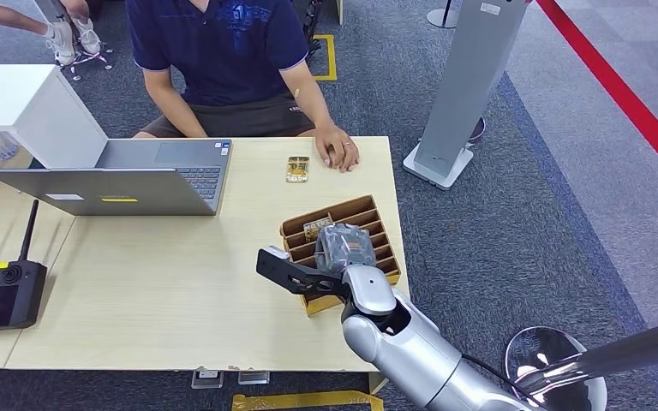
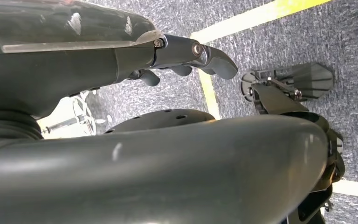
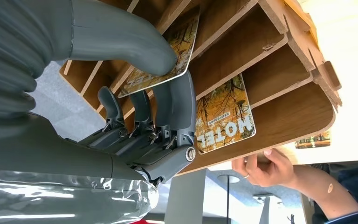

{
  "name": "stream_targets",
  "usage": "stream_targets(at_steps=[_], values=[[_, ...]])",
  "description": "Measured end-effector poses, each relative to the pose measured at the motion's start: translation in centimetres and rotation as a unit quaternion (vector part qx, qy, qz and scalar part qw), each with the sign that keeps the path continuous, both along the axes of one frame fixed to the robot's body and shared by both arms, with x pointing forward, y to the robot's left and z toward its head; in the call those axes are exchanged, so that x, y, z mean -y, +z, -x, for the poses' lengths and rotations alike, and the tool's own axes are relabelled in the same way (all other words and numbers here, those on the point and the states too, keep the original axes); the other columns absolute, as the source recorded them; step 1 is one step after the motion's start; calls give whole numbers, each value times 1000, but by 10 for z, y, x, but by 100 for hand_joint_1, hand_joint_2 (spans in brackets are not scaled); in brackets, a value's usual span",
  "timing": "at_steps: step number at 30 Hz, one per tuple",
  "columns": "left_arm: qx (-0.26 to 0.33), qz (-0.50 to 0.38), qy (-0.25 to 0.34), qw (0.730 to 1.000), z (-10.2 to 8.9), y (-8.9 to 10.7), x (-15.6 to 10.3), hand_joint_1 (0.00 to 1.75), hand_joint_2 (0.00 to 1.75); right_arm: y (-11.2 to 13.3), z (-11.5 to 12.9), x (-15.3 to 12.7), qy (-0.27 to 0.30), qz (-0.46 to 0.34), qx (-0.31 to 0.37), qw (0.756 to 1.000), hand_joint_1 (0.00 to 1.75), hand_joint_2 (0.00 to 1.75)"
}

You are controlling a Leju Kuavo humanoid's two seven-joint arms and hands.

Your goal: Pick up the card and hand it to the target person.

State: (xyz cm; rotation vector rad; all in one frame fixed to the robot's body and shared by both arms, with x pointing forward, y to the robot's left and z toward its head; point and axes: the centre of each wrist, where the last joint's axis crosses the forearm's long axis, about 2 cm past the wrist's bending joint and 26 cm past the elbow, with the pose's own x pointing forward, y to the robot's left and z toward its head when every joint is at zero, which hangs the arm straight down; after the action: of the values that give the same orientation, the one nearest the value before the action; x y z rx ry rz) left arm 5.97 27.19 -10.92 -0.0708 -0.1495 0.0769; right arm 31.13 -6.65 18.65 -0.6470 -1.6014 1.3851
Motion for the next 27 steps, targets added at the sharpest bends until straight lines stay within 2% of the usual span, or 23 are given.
stream_targets(at_steps=[8, 13, 27], values=[[3, -1, 1, 1000, 0, 0, 0, 0, 0, 2, 1, 1, -7, -3, 7, 1000, 133, 175], [2, -3, 5, 1000, 0, 0, 0, 0, 0, 12, 3, 6, -15, -15, 26, 999, 133, 175], [1, -4, 7, 1000, 1, 0, 0, 0, 0, 86, 6, 29, -8, -111, 150, 982, 133, 175]])
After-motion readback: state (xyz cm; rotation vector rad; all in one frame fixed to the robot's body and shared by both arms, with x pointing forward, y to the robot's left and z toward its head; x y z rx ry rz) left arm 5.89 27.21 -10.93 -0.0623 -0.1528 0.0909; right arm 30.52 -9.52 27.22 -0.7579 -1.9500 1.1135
